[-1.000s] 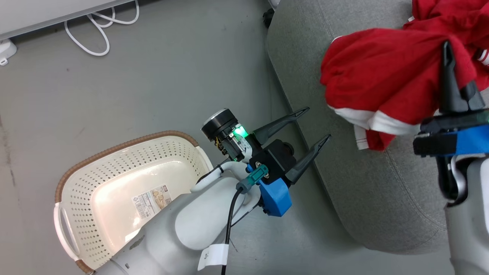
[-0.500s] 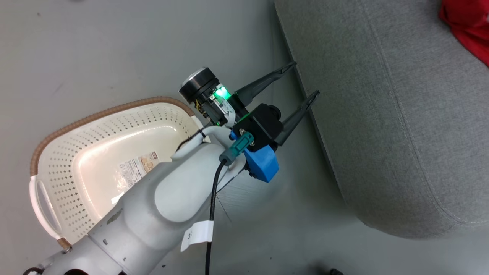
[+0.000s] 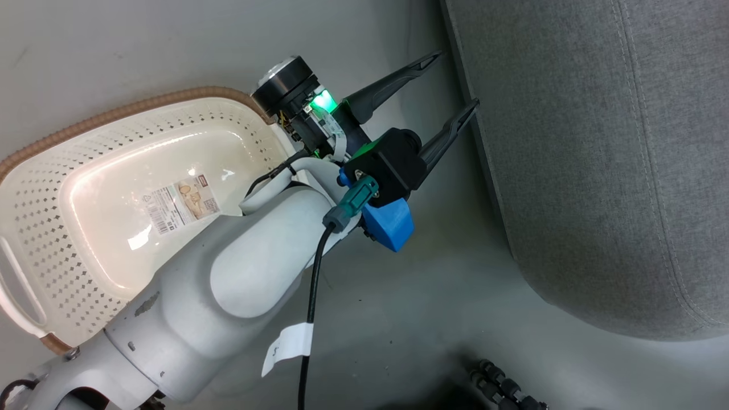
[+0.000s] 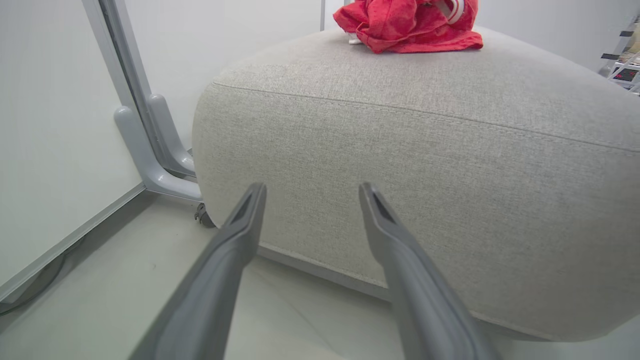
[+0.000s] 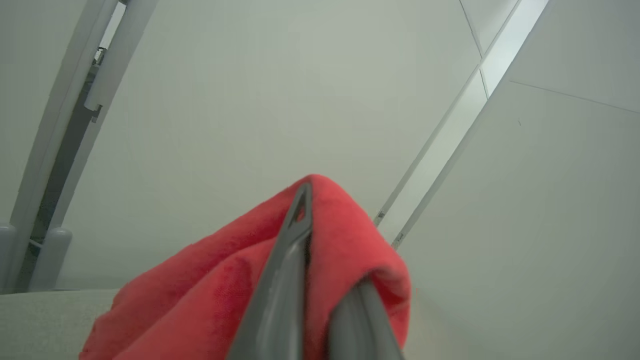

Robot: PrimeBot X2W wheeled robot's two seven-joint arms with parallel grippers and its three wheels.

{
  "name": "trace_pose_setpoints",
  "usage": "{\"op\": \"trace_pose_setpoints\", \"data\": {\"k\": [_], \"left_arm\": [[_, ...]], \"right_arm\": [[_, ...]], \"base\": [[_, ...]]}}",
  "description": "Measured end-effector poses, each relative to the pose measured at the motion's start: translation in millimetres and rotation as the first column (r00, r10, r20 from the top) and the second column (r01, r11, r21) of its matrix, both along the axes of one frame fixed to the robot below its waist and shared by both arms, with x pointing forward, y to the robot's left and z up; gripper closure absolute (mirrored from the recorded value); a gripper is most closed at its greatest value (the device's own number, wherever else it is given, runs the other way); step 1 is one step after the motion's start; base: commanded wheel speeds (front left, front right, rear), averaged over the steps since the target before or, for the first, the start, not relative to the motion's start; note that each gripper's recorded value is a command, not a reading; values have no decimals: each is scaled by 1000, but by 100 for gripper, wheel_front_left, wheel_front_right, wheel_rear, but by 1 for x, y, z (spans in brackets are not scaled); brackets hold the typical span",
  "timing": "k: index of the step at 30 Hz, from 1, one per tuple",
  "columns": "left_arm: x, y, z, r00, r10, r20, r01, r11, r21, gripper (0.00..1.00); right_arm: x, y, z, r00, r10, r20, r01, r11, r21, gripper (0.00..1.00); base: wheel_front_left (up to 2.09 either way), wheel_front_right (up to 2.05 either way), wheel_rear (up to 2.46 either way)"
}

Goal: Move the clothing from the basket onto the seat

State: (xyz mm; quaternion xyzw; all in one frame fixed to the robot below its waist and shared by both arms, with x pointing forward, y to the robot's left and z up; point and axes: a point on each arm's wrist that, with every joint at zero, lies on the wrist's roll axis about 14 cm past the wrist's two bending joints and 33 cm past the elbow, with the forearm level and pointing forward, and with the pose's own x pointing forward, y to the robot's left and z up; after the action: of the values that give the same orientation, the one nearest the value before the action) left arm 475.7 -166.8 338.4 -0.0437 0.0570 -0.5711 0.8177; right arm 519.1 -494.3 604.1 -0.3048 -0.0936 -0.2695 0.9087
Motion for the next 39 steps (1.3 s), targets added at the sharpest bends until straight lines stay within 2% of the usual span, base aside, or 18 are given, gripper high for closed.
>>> {"op": "trace_pose_setpoints", "data": {"k": [6, 12, 17, 21, 22, 23, 24, 35, 39], "left_arm": [[-5, -1, -11, 1000, -18, -21, 18, 1000, -2, 0], [-3, 4, -16, 1000, -8, -27, 8, 1000, 10, 0], [-2, 8, -18, 1000, 3, -26, -2, 1000, 18, 0], [0, 12, -18, 1000, 9, -21, -8, 1000, 28, 0], [1, 12, -17, 1000, 12, -17, -11, 1000, 30, 0], [1, 12, -14, 1000, 14, -13, -13, 999, 29, 0], [1, 12, -11, 1000, 14, -8, -14, 1000, 26, 0], [-10, 8, 45, 998, 48, 33, -47, 999, -23, 0], [-10, 15, 66, 994, 102, 36, -101, 994, -33, 0]], "right_arm": [[-14, -8, -73, 992, -59, -116, 72, 990, 117, 100], [-20, 3, -138, 970, -50, -237, 103, 971, 215, 100], [-24, 4, -163, 959, -55, -279, 131, 957, 260, 100], [-26, 2, -161, 960, -62, -274, 138, 953, 268, 100], [-27, 2, -157, 962, -63, -266, 136, 955, 265, 58], [-28, 2, -153, 963, -64, -260, 134, 955, 263, 4], [-32, 2, -151, 964, -65, -259, 135, 955, 264, 0], [-105, 14, -133, 960, -82, -267, 159, 946, 282, 0], [-124, 23, -110, 972, -67, -225, 128, 954, 271, 0]], "base": [[0, 0, 0], [0, 0, 0], [0, 0, 0], [0, 0, 0], [0, 0, 0], [0, 0, 0], [0, 0, 0], [0, 0, 0], [0, 0, 0]]}}
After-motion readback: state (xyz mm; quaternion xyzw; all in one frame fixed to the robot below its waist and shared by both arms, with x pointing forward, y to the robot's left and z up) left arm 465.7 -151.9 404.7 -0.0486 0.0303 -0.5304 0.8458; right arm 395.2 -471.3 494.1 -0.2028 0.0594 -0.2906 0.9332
